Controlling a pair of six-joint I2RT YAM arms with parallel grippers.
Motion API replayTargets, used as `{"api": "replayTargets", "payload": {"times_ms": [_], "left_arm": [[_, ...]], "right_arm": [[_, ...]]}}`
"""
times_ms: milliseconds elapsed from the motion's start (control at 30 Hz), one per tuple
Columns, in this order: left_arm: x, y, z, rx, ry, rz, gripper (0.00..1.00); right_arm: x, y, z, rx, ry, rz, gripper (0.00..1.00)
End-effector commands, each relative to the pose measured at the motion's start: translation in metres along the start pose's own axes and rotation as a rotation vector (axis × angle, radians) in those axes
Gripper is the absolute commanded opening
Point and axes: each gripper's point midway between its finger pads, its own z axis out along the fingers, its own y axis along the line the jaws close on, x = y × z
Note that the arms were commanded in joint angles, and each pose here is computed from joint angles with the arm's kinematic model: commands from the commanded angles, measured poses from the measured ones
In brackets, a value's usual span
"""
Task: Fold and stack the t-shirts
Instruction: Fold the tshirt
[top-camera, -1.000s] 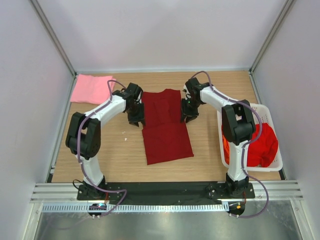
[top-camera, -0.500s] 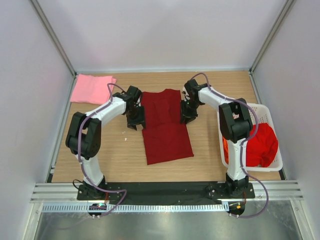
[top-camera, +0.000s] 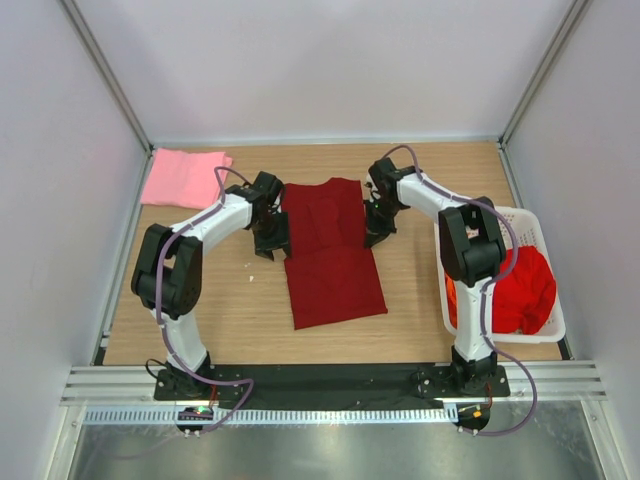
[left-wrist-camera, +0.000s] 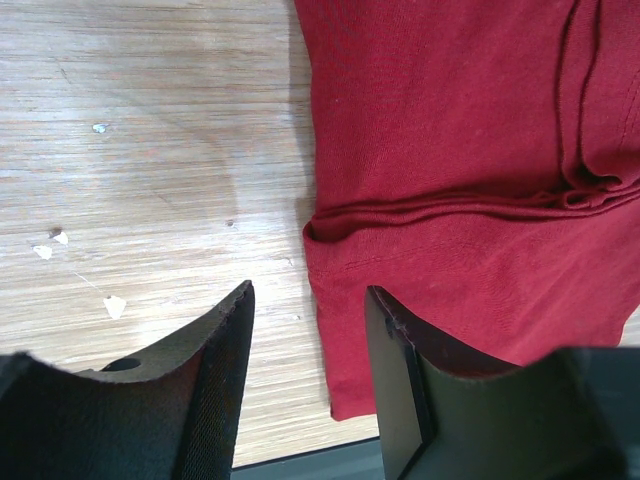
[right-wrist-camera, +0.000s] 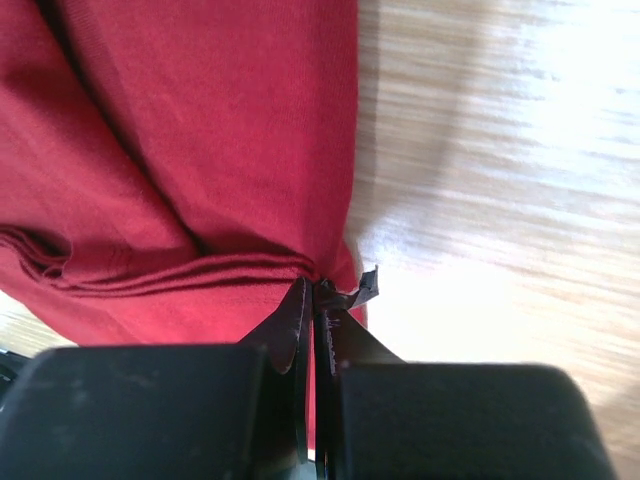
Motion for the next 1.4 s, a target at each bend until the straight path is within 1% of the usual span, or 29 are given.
{"api": "replayTargets", "payload": {"times_ms": [0,133,300,467,667,900,1033,1067,1100,1133,1167,1200,1233,1267,1333,1367], "left_arm": [[-0.004,-0.002,-0.003,0.008,-0.013,0.005,0.5],[-0.005,-0.004,-0.003,0.016,-0.011,0.008,0.5],[-0.005,-0.006,-0.003,0.027,-0.006,0.018,0.49],[-0.004,-0.007,-0.006,0.033,-0.003,0.026,0.47],[-0.003,-0.015,-0.01,0.079,0.001,0.031,0.38],[-0.002,-0.027,-0.014,0.138,0.013,0.01,0.35],[-0.001,-0.037,-0.01,0.178,0.034,-0.005,0.31],[-0.003,-0.04,-0.01,0.188,0.03,-0.003,0.31],[-0.003,-0.045,-0.012,0.205,0.033,-0.002,0.3],[-0.006,-0.05,-0.013,0.226,0.024,0.003,0.3],[-0.007,-0.055,-0.015,0.246,0.017,0.01,0.3],[-0.011,-0.063,-0.015,0.278,0.0,0.015,0.29],[-0.01,-0.073,-0.017,0.326,0.015,0.019,0.29],[-0.01,-0.08,-0.017,0.352,0.019,0.021,0.26],[-0.01,-0.094,-0.011,0.401,0.041,0.019,0.22],[-0.01,-0.099,-0.009,0.418,0.049,0.02,0.18]], "right_arm": [[-0.012,0.012,-0.04,-0.004,-0.095,-0.019,0.01],[-0.01,0.011,-0.046,0.003,-0.103,-0.01,0.01],[-0.01,0.006,-0.035,0.021,-0.091,0.002,0.01],[-0.013,-0.007,-0.028,0.09,-0.098,0.016,0.01],[-0.016,-0.018,-0.009,0.128,-0.098,0.02,0.01],[-0.02,-0.034,0.004,0.201,-0.114,0.012,0.02],[-0.022,-0.033,-0.006,0.214,-0.116,0.005,0.11],[-0.026,-0.037,-0.014,0.246,-0.137,-0.002,0.18],[-0.024,-0.037,-0.02,0.252,-0.134,-0.006,0.22],[-0.025,-0.034,-0.025,0.247,-0.142,-0.008,0.27],[-0.025,-0.03,-0.034,0.233,-0.153,-0.018,0.34],[-0.022,-0.028,-0.039,0.23,-0.149,-0.018,0.38],[-0.022,-0.026,-0.045,0.221,-0.152,-0.017,0.42],[-0.021,-0.024,-0.05,0.217,-0.157,-0.018,0.49],[-0.016,-0.015,-0.063,0.176,-0.162,-0.017,0.56],[-0.014,-0.014,-0.066,0.167,-0.163,-0.02,0.58]]}}
